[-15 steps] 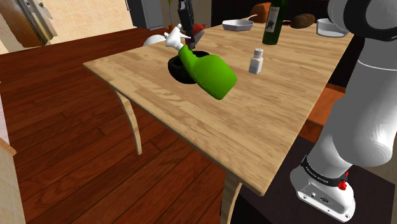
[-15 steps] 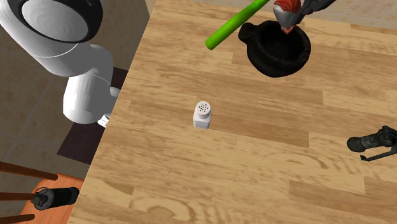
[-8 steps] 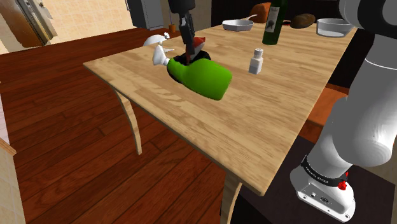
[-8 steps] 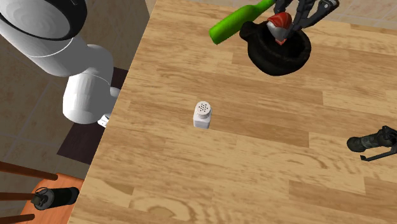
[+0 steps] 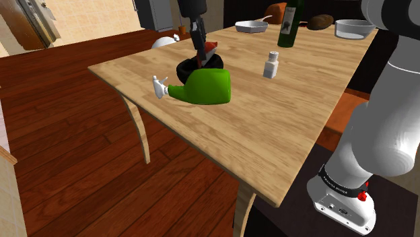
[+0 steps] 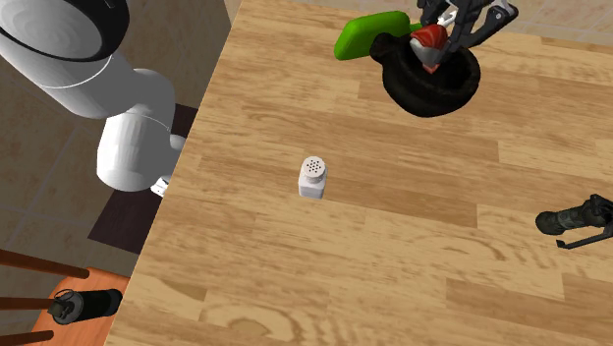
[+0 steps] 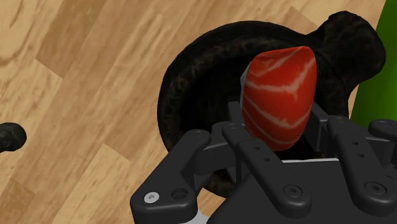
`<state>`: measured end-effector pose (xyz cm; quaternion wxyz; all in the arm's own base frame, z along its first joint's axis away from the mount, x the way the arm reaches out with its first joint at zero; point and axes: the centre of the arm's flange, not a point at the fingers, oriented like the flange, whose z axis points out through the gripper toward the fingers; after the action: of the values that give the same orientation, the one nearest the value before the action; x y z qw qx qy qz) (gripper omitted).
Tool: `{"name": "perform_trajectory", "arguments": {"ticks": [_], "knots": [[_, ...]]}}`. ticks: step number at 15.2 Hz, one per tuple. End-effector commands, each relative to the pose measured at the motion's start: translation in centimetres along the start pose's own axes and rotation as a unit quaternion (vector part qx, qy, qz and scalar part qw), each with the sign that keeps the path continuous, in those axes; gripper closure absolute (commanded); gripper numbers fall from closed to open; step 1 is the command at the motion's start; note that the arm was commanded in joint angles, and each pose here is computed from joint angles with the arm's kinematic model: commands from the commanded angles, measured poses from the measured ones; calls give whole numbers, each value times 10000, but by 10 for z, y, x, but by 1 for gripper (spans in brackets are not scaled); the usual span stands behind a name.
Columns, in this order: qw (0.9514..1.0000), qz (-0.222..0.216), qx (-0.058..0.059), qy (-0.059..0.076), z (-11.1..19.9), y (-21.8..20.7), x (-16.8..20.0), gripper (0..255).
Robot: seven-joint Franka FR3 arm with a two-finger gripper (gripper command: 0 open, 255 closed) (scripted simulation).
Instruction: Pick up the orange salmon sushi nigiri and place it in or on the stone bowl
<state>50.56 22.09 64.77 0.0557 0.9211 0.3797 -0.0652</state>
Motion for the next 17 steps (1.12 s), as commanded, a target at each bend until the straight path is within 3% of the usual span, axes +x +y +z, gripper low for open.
{"name": "perform_trajectory", "arguments": {"ticks": [1, 6, 10, 17], "knots": [[10000, 0, 0, 1, 0, 0, 0, 0], [10000, 0, 0, 1, 0, 0, 0, 0], [10000, 0, 0, 1, -50, 0, 0, 0], [10000, 0, 0, 1, -50, 0, 0, 0]]}}
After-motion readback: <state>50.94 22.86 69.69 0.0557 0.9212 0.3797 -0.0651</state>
